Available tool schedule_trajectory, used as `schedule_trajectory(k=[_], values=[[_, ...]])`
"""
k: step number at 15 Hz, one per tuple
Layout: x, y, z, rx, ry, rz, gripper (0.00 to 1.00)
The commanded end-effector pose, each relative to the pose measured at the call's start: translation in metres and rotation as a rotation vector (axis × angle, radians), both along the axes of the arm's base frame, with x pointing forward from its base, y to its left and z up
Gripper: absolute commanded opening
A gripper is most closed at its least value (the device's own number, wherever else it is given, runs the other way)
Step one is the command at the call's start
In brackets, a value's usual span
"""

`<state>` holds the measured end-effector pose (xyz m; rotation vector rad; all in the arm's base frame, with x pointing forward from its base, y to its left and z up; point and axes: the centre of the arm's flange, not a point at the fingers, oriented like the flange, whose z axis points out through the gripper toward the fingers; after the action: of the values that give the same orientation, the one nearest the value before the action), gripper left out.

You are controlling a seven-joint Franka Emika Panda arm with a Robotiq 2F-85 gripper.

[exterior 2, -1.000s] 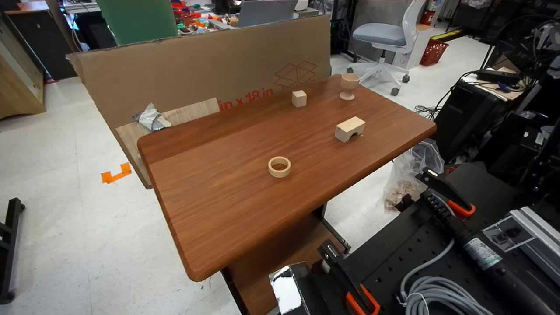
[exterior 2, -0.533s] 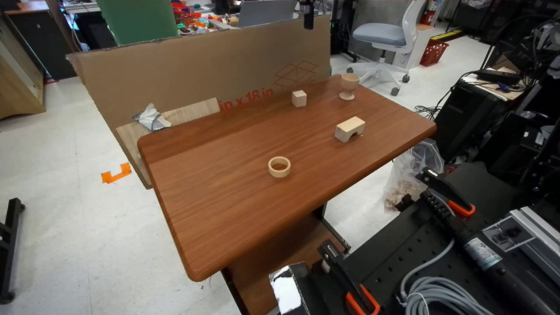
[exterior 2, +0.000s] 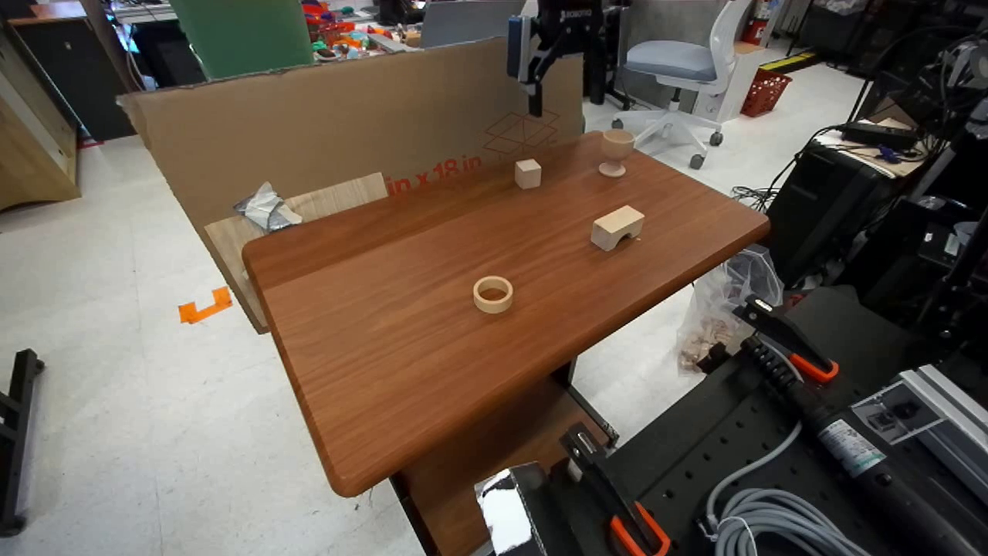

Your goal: Pick up the square object and put it on the bridge shaped object

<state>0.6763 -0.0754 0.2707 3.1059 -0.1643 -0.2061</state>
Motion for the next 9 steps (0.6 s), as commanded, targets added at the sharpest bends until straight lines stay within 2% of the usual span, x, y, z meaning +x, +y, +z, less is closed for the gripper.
schedule_trajectory(k=[1, 9], values=[[0.016, 0.004, -0.019, -0.027, -0.001, -0.011, 1.00], [0.028, 0.011, -0.048, -0.052, 0.018, 0.002, 1.00]])
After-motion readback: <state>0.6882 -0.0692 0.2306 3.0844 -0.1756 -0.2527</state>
